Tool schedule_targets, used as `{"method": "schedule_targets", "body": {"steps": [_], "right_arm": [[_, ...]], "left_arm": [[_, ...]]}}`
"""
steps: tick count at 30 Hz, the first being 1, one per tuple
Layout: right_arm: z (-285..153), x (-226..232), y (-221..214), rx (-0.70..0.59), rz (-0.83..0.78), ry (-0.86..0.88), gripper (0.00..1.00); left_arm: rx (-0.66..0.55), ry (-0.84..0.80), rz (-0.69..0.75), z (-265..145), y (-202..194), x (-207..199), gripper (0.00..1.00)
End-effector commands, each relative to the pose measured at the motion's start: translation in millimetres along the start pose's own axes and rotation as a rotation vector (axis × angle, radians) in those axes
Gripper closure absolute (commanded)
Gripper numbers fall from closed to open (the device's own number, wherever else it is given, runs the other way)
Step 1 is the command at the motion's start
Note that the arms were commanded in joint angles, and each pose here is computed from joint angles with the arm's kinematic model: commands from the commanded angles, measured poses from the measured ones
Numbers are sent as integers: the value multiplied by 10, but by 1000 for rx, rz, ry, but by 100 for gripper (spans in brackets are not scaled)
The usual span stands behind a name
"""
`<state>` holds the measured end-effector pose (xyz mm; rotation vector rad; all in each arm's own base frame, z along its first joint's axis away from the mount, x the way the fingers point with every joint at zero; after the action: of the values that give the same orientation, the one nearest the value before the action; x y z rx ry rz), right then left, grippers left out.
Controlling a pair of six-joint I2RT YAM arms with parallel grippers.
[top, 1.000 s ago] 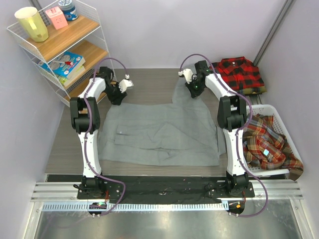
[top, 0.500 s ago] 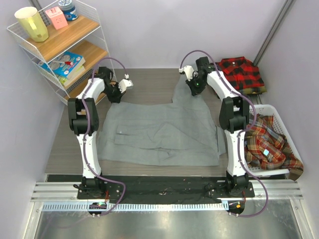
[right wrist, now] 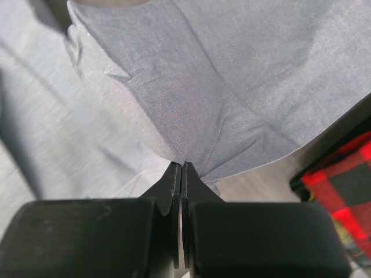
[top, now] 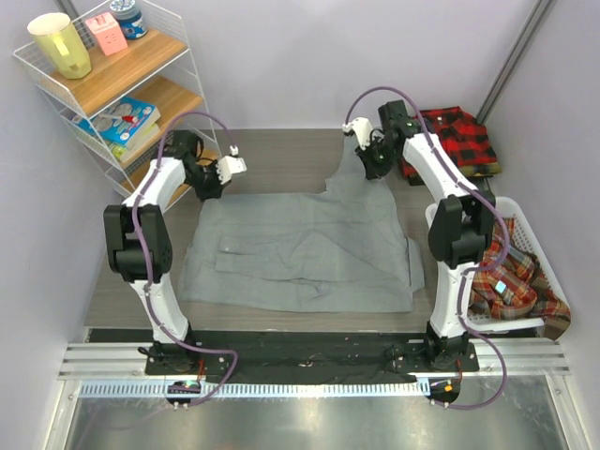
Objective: Fold and stack the long sleeve shirts
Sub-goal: Fold the shirt
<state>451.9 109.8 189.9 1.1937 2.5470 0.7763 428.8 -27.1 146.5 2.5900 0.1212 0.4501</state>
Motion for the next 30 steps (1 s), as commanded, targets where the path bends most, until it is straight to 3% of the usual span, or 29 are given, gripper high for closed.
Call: {"method": "schedule_targets", "body": {"steps": [1,20,30], "right_arm": [[-383,247,-20,-37,-18,24,99],[-708,909,-728,59,-66,77,99],[-812,924,-838,59,-85,62,99]], "left_arm": [[-40,40,101,-248,128,-109,100],[19,-45,197,-442,-55,-914,100],[9,-12,127,-586,-88,-881,100]]}}
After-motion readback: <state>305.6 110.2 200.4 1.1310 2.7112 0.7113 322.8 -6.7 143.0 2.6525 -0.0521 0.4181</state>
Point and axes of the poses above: each gripper's point midway between its finger pads, its own z axis out along the fingers, its own x axis along the line the jaws close on, y = z × x, the point moved 6 cm from there along -z, back along the fingers, and after that the axes turned 12 degrees about z, right-handed, at the moved point
